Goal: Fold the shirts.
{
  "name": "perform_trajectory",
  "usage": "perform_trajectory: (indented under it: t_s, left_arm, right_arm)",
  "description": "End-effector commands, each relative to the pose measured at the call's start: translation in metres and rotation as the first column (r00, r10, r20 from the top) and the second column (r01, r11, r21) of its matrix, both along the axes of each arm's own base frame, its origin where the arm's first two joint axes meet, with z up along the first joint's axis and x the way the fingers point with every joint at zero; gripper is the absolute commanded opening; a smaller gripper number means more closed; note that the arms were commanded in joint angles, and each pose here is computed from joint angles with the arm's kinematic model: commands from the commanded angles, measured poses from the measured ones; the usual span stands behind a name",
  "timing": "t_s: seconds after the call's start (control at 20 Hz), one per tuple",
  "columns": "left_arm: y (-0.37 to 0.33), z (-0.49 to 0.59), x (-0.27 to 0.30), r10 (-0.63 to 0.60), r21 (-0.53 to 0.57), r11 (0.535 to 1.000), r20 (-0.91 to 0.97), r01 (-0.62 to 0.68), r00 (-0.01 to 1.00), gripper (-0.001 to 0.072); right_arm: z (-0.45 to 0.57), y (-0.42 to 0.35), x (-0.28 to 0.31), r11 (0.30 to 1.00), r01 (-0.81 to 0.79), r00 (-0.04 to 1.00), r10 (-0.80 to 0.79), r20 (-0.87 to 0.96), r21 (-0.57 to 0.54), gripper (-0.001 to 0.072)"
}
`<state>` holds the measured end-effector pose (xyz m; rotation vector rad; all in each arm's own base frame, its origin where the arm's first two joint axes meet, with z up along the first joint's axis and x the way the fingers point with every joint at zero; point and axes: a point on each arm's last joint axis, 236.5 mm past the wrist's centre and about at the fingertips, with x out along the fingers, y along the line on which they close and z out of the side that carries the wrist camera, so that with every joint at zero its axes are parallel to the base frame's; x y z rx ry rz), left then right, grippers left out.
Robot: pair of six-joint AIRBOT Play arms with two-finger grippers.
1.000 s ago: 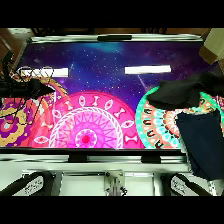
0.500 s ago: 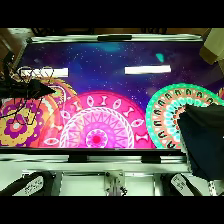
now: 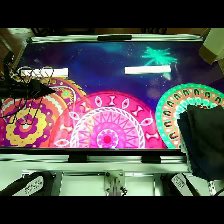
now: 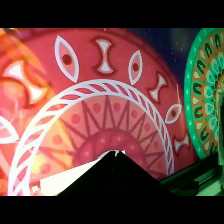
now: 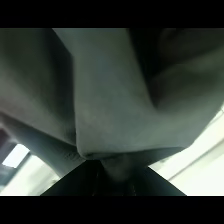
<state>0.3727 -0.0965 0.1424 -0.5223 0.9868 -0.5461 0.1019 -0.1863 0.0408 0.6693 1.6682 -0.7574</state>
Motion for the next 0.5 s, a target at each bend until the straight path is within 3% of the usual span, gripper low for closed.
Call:
perform_trajectory:
  t_s: [0.0,0.05,0.2,0.3,0.35,0.45]
  left_arm:
    - [0.001,-0.002,0.000,0.000,0.008,1.000,-0.002,0.000,1.000,0.0039]
    - [0.002,-0.002,0.000,0.001,0.012,1.000,-0.003,-0.001,1.000,0.0039]
    - [0.006,-0.005,0.003,-0.046,0.076,0.996,0.048,0.042,0.998,0.0038]
    - [0.030,-0.015,0.004,-0.043,0.284,0.958,0.031,0.032,0.999,0.0037]
    - [0.049,-0.018,0.006,-0.021,0.426,0.905,0.027,0.007,0.999,0.0037]
    - [0.082,-0.012,0.017,0.041,0.663,0.746,0.050,-0.064,0.998,0.0037]
  right_arm:
    - [-0.034,-0.012,-0.028,0.998,-0.017,0.994,0.011,-0.108,-0.055,0.0369]
    - [-0.035,-0.019,-0.027,0.996,-0.027,0.995,0.018,-0.101,-0.082,0.0615]
    - [-0.009,-0.047,0.006,0.974,-0.115,0.993,0.115,-0.007,-0.196,0.0620]
    - [0.041,-0.066,0.066,0.909,-0.219,0.954,0.276,0.118,-0.354,0.0619]
    - [0.067,-0.065,0.103,0.867,-0.244,0.915,0.355,0.194,-0.435,0.0618]
    - [0.113,-0.032,0.178,0.792,-0.282,0.797,0.508,0.327,-0.542,0.0617]
